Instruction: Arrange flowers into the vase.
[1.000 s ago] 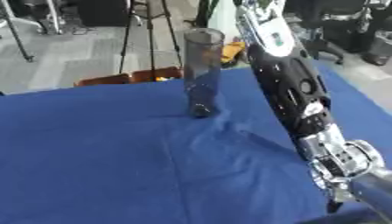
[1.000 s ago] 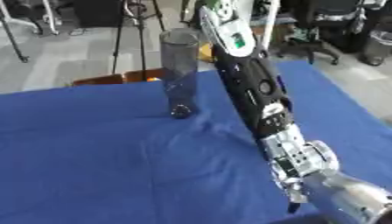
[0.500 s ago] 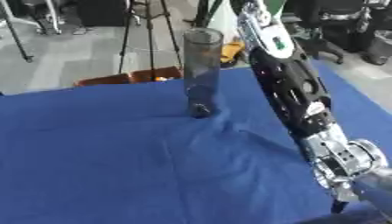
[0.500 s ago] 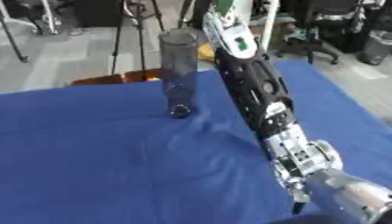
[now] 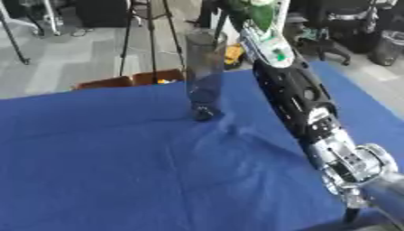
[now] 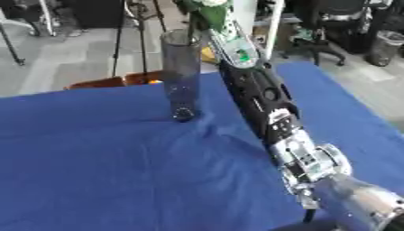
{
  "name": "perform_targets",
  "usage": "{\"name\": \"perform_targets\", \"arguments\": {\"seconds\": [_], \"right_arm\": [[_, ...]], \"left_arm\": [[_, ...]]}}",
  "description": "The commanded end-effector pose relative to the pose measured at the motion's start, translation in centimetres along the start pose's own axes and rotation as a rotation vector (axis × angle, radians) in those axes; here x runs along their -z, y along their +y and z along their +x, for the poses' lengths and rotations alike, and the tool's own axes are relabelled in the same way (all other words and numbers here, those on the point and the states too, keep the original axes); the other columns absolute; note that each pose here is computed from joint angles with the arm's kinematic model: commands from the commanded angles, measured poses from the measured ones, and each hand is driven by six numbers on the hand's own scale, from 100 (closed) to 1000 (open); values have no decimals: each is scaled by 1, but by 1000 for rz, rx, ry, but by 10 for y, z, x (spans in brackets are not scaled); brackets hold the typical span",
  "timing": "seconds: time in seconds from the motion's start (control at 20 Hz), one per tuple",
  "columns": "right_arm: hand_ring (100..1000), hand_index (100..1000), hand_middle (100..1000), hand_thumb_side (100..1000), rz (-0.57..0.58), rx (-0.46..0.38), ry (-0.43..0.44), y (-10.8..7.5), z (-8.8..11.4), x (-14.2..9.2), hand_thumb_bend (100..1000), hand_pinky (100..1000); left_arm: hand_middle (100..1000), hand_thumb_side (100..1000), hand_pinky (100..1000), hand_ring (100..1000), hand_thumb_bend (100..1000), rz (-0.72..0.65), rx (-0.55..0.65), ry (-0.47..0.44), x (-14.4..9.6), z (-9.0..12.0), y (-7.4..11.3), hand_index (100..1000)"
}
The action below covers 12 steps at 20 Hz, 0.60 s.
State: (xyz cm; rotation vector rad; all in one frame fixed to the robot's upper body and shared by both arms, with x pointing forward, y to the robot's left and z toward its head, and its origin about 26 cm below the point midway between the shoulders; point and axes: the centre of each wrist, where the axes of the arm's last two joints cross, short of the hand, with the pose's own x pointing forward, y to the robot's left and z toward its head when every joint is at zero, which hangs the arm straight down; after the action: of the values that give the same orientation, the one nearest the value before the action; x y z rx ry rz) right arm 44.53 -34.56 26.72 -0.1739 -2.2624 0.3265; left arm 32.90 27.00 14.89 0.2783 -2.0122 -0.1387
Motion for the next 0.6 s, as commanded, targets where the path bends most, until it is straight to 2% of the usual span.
{"name": "perform_targets", "arguments": {"seconds": [0.05,0.25,0.3,0.45,0.5,0.6], "right_arm": [[227,165,100,209,28,-49,12,-14,8,5,100,100],[281,199,100,134,68,-45,68,-14,4,4,100,100],[293,208,100,139,77,-41,81,-14,3,4,100,100],[405,313,100,105,105,-27,119,-14,1,3,100,100],[436,340,100,128,115,-23,130,-14,0,2,100,120],[505,404,164,133,132,-20,142,-15,-2,2,100,213]], "left_arm": [[502,760,497,529,430,-5,8,-25,3,7,3,683],[502,762,497,529,429,-9,8,-24,3,6,2,683],[502,760,497,529,430,-9,8,-23,3,6,2,683],[502,760,497,529,433,-9,9,-23,3,6,2,683],[502,760,497,529,431,-9,8,-22,3,6,2,683],[502,761,497,529,431,-9,9,-22,3,6,2,683]]}}
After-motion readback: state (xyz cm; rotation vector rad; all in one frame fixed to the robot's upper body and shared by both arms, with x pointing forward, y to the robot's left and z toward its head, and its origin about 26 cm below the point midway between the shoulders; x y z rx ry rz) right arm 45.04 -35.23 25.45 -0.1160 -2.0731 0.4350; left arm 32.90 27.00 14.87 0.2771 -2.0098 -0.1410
